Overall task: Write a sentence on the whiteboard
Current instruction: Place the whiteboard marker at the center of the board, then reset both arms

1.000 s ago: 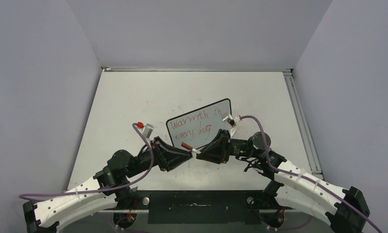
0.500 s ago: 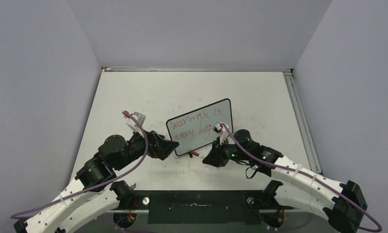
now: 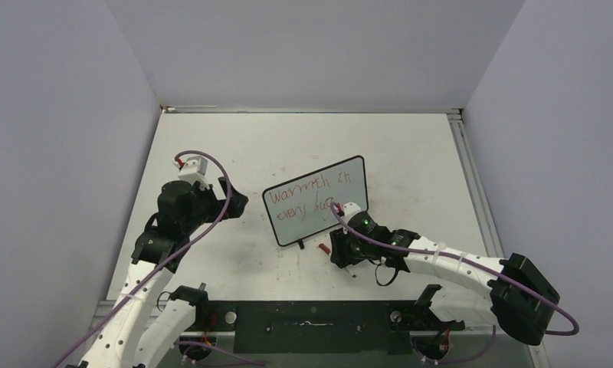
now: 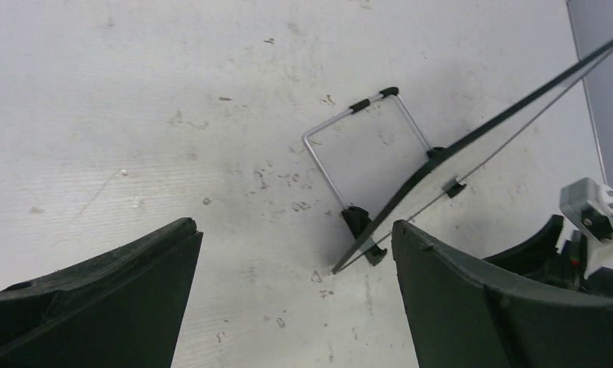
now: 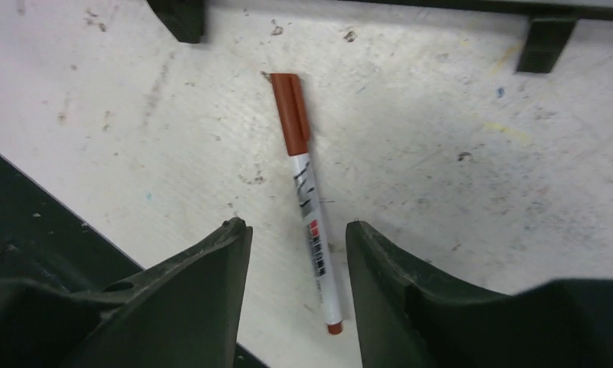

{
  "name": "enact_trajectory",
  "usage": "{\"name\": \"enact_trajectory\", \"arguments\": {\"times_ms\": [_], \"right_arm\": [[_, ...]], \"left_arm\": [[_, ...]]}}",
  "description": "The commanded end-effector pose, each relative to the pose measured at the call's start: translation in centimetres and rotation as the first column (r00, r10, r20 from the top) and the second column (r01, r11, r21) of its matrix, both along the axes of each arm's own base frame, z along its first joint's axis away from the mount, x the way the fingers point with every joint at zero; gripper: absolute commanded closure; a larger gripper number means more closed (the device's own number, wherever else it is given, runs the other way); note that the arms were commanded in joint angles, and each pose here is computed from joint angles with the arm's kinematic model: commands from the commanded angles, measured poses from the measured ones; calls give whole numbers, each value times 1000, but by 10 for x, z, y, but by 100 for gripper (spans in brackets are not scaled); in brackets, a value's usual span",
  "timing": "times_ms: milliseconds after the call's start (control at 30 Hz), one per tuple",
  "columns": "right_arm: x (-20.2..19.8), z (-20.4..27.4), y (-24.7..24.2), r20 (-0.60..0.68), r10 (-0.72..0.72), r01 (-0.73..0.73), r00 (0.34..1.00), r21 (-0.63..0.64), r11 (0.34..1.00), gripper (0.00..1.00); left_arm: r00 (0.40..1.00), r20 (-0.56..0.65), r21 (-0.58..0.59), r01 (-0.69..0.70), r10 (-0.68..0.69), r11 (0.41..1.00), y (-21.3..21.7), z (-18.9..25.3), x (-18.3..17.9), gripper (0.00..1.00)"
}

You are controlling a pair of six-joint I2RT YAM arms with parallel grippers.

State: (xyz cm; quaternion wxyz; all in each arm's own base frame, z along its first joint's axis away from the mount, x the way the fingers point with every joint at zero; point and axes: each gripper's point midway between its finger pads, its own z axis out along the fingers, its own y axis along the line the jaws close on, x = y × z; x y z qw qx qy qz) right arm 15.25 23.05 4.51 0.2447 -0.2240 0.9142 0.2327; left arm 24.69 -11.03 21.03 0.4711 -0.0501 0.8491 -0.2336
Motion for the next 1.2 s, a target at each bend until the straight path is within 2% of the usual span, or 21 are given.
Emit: {"name": "enact_trajectory", "arguments": {"times_ms": [0,100,133,167,233,300,367,533,700,900,1033,1167], "right_arm": [[22,11,-14,103,-123,127,987,-31,991,41],[37,25,-31,177,-222,232,959,-41,972,17],[42,30,-37,196,-252,264,948,-34,964,5],[48,36,-44,207,-283,294,936,-21,956,5],[63,49,-60,227,-351,355,909,23,935,10],[77,62,-80,243,-418,415,875,66,907,10],[94,78,-104,275,-513,503,813,113,857,10],[125,132,-161,446,-686,659,574,245,711,10],[129,169,-196,584,-719,708,377,319,630,10],[124,182,-205,591,-750,706,298,393,590,10],[122,182,-206,595,-748,705,294,393,590,10],[124,180,-202,602,-732,693,318,379,613,10]], "left_arm": [[992,76,100,-104,97,989,33,9,12,5],[976,122,164,-197,178,967,55,9,13,5],[968,141,175,-229,206,958,62,10,12,4],[961,156,181,-257,230,950,67,12,11,3],[943,196,183,-306,270,934,77,21,8,2],[923,237,185,-351,305,918,86,30,5,4],[901,270,186,-394,338,900,95,37,1,4],[876,309,171,-434,370,884,104,44,-5,4],[877,280,185,-448,390,875,106,39,-3,4],[876,257,196,-460,408,866,108,35,-1,4],[874,265,190,-462,408,866,109,36,-3,4],[872,274,186,-462,406,867,109,38,-5,4]]}}
